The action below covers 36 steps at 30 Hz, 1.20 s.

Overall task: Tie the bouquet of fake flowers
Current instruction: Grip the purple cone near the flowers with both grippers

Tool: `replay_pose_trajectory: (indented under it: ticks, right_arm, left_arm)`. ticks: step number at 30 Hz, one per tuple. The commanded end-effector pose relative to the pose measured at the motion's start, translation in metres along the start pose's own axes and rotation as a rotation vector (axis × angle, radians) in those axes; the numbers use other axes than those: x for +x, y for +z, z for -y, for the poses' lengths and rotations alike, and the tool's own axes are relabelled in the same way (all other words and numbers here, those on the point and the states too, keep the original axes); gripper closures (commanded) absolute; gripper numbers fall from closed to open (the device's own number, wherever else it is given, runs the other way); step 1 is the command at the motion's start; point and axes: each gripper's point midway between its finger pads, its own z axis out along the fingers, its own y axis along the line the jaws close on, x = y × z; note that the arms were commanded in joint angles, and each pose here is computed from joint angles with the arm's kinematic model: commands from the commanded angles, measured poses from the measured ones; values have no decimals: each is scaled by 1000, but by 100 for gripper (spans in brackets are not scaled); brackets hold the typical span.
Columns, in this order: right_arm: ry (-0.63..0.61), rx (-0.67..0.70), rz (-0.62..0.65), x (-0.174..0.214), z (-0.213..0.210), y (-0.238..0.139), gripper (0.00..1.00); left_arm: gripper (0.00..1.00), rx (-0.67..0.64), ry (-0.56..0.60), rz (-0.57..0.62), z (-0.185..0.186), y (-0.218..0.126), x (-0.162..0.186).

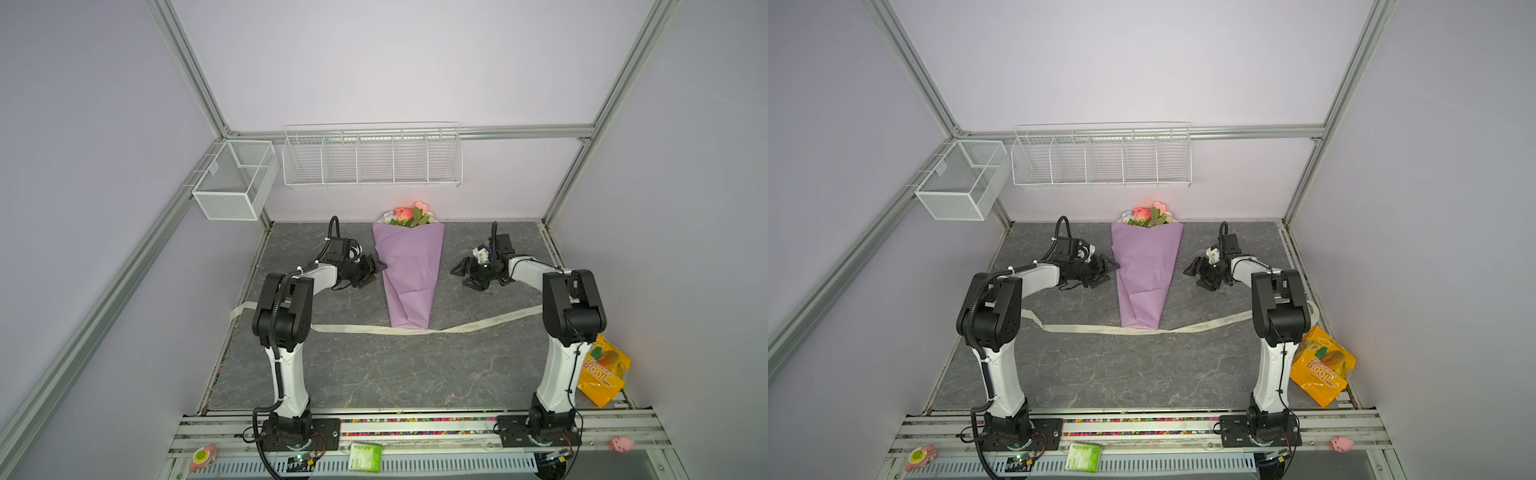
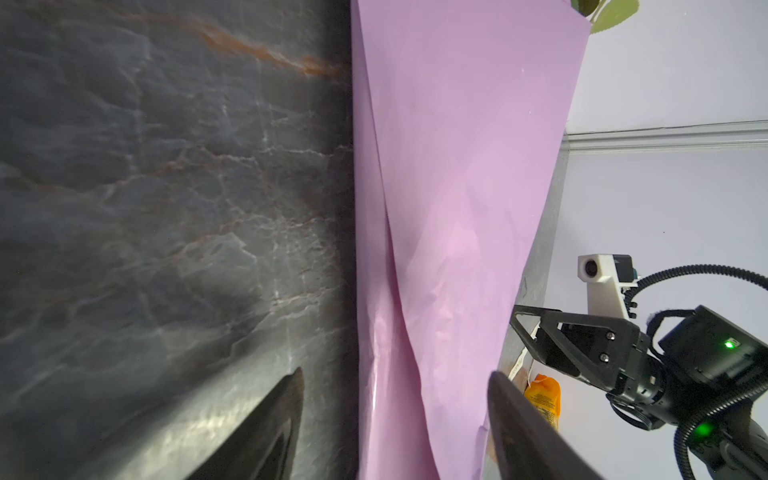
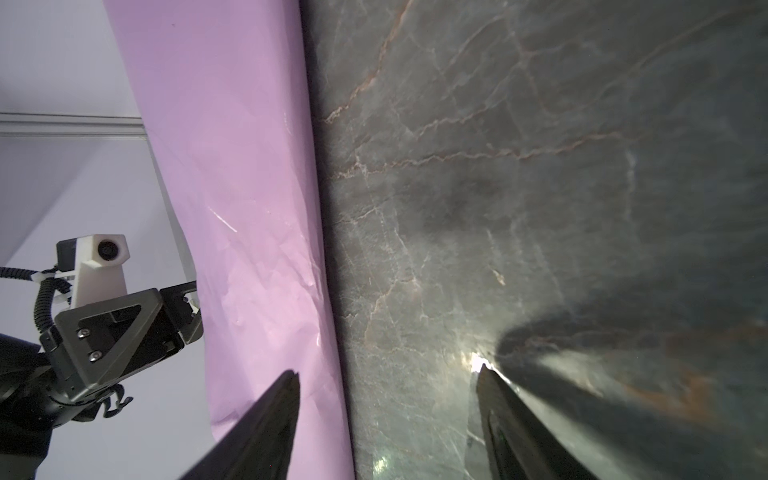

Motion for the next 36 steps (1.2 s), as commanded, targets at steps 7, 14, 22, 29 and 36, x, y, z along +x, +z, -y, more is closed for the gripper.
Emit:
replay_pose_trajectory:
  ticks: [7,14,22,29,36]
  right_arm:
    - [-12,-133,-22,-24,-29,30,30]
    - [-4,-211,-31,-47,-50,66,30]
    - [39,-303,-14,-76,-62,104,29]
    - [51,-411,-15,-90,-73,117,29]
    - [5,-469,-66,-81,-103,126,38]
  left_arm:
    - [33,39,-14,-18,5,28,-15]
    - [37,49,-28,-34,2,48,-29]
    - [41,77,-45,-34,-1,72,-49]
    - [49,135,-69,-28,2,88,-62]
    - [68,180,-75,-8,15,89,-73]
